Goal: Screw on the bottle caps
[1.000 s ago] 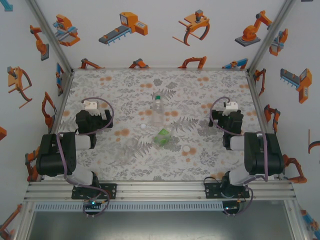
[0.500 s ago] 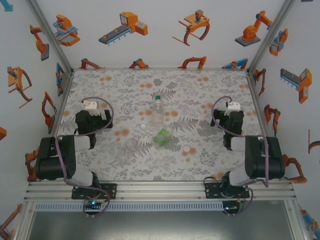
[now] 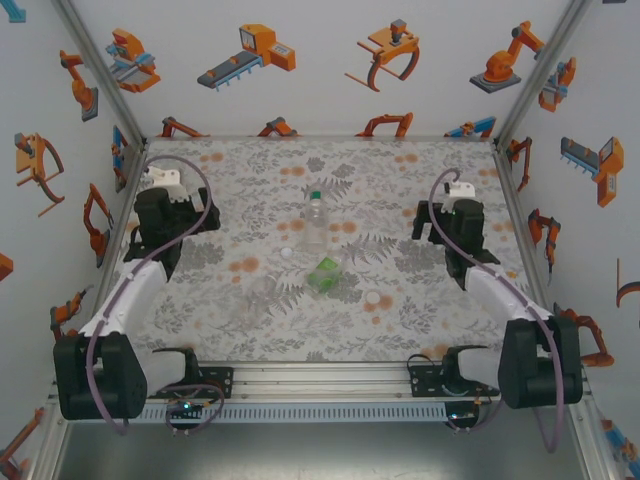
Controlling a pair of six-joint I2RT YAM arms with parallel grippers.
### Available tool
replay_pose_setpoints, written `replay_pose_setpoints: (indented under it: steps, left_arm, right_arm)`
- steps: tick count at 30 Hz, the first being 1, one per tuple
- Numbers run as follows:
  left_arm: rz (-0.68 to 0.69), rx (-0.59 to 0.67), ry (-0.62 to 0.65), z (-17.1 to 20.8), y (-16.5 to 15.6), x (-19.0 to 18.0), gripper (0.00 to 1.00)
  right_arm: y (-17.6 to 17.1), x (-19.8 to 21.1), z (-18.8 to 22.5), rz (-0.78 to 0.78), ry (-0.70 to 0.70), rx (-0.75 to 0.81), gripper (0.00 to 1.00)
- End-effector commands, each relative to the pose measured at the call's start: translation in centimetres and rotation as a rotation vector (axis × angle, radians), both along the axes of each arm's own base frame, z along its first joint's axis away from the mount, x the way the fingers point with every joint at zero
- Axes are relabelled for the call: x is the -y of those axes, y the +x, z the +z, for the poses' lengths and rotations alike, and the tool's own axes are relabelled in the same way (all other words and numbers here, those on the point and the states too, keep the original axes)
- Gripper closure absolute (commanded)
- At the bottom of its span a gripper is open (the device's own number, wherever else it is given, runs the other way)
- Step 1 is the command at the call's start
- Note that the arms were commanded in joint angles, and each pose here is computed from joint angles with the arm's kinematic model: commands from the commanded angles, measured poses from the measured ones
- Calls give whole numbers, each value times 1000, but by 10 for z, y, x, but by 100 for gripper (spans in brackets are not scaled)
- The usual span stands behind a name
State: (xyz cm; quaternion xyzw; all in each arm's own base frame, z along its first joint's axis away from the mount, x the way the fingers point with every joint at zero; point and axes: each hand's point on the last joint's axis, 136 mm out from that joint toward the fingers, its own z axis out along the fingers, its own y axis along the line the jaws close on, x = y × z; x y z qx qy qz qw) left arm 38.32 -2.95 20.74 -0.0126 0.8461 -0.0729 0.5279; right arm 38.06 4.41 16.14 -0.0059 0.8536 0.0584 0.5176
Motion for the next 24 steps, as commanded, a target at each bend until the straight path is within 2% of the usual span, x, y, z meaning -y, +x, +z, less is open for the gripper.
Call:
replay_pose_setpoints:
  steps: [1,6,11,16,20,24]
  left_arm:
    - [-37,-200,-59,-12,-32,11,3]
    - [-129,-252,-90,-3,-57,27,1]
    - [-196,-273,-33,-4,-79,32,0]
    - [-140,-206,-58,4,-78,27,1]
    - [-144,-175,-56,13,-80,27,2]
    - [-119,-161,-45,15,-81,21,2]
  right_arm:
    - [-24,-24,-8,11,52,-166,16]
    - [-45,-70,-9,35,116,-277,20]
    - [-65,-112,-15,7,231,-406,28]
    - [-81,-148,-4,-26,253,-414,27]
    - [-87,-164,1,-94,316,-421,25]
    - [-89,-172,-4,-196,291,-456,22]
